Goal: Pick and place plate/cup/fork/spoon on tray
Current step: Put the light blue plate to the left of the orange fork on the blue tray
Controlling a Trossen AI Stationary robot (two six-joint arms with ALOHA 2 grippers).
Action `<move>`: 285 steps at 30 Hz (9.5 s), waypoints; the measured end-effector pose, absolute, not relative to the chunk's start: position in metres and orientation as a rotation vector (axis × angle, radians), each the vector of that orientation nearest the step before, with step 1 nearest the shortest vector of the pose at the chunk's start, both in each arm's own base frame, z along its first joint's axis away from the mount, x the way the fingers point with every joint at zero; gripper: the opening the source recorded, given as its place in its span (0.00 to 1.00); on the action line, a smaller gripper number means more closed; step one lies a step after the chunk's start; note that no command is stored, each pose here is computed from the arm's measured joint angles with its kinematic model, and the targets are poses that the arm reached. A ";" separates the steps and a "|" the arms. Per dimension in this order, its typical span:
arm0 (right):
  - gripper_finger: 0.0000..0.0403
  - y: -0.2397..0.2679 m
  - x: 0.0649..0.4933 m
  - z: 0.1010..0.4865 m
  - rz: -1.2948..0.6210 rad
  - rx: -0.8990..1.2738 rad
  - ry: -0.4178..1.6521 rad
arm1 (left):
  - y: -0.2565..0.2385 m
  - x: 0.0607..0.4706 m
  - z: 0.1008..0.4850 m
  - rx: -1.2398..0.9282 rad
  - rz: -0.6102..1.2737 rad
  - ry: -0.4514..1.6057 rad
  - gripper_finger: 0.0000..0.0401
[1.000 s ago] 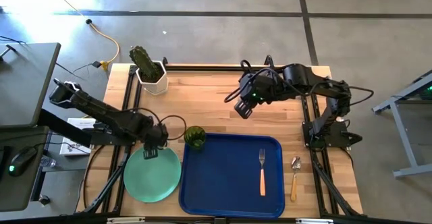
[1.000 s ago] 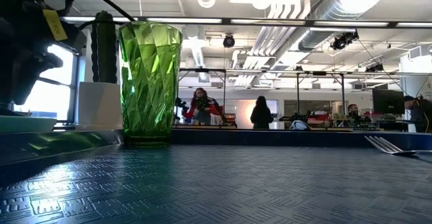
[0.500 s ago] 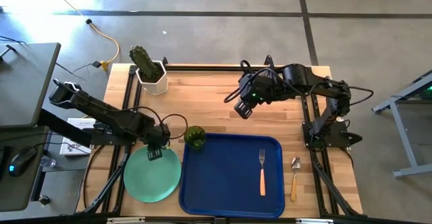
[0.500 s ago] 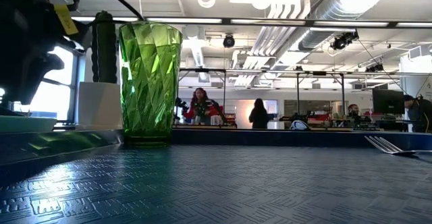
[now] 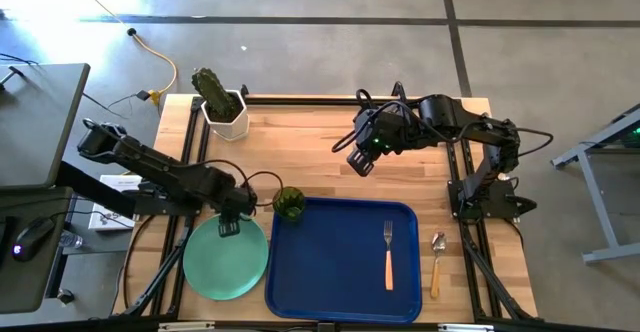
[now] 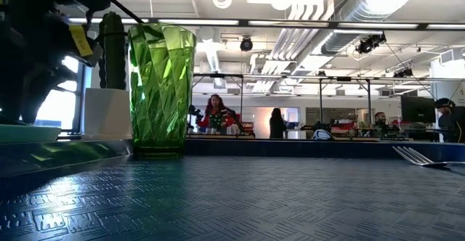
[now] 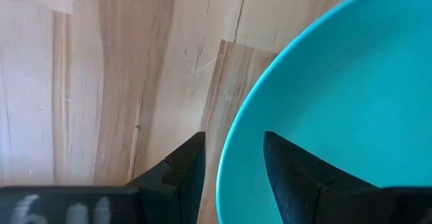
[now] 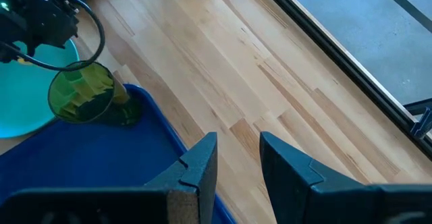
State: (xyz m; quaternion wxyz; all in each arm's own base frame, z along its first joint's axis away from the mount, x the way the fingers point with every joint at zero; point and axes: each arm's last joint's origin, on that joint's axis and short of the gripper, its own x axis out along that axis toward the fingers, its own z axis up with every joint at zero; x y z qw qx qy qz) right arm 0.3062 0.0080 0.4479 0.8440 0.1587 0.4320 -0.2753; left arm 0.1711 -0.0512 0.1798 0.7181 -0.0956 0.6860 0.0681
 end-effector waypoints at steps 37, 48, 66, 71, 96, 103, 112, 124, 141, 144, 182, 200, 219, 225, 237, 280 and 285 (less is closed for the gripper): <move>0.26 0.008 0.306 0.448 -0.573 0.333 0.912 | -0.037 0.146 0.197 -0.470 0.356 1.578 0.34; 0.26 0.008 0.306 0.449 -0.547 0.285 0.922 | -0.036 0.143 0.200 -0.641 0.504 1.539 0.34; 0.26 0.008 0.306 0.448 -0.545 0.283 0.924 | -0.038 0.139 0.174 -0.614 0.417 1.607 0.34; 0.26 0.008 0.306 0.448 -0.546 0.286 0.923 | -0.038 0.136 0.166 -0.604 0.390 1.621 0.34; 0.26 0.008 0.306 0.448 -0.549 0.296 0.921 | -0.038 0.132 0.153 -0.584 0.301 1.636 0.02; 0.26 0.008 0.306 0.448 -0.552 0.301 0.919 | -0.038 0.132 0.153 -0.580 0.292 1.631 0.01; 0.26 0.008 0.307 0.449 -0.552 0.304 0.915 | -0.038 0.131 0.154 -0.566 0.263 1.650 0.01; 0.26 0.008 0.307 0.449 -0.555 0.314 0.908 | -0.037 0.130 0.180 -0.555 0.254 1.618 0.00; 0.26 0.009 0.311 0.451 -0.544 0.329 0.861 | -0.036 0.124 0.243 -0.535 0.200 1.553 0.00; 0.26 0.009 0.312 0.452 -0.543 0.331 0.856 | -0.036 0.124 0.258 -0.542 0.179 1.520 0.00; 0.26 -0.003 0.301 0.476 -0.937 0.359 0.449 | -0.039 0.218 0.414 -0.049 0.019 0.744 0.00; 0.26 -0.019 0.287 0.472 -1.019 0.309 0.551 | -0.046 0.306 0.378 -0.204 0.134 0.845 0.00; 0.26 -0.041 0.284 0.468 -0.861 0.167 0.777 | -0.062 0.352 0.330 -0.623 0.406 0.864 0.00; 0.26 -0.040 0.285 0.467 -0.808 0.141 0.812 | -0.078 0.359 0.314 -0.694 0.452 0.897 0.00; 0.26 -0.039 0.285 0.466 -0.764 0.146 0.831 | -0.102 0.349 0.311 -0.793 0.571 0.872 0.00; 0.26 -0.037 0.283 0.463 -0.716 0.197 0.882 | -0.193 0.342 0.237 -1.076 0.841 1.012 0.00; 0.26 -0.037 0.283 0.463 -0.696 0.201 0.889 | -0.193 0.349 0.222 -1.092 0.889 1.022 0.00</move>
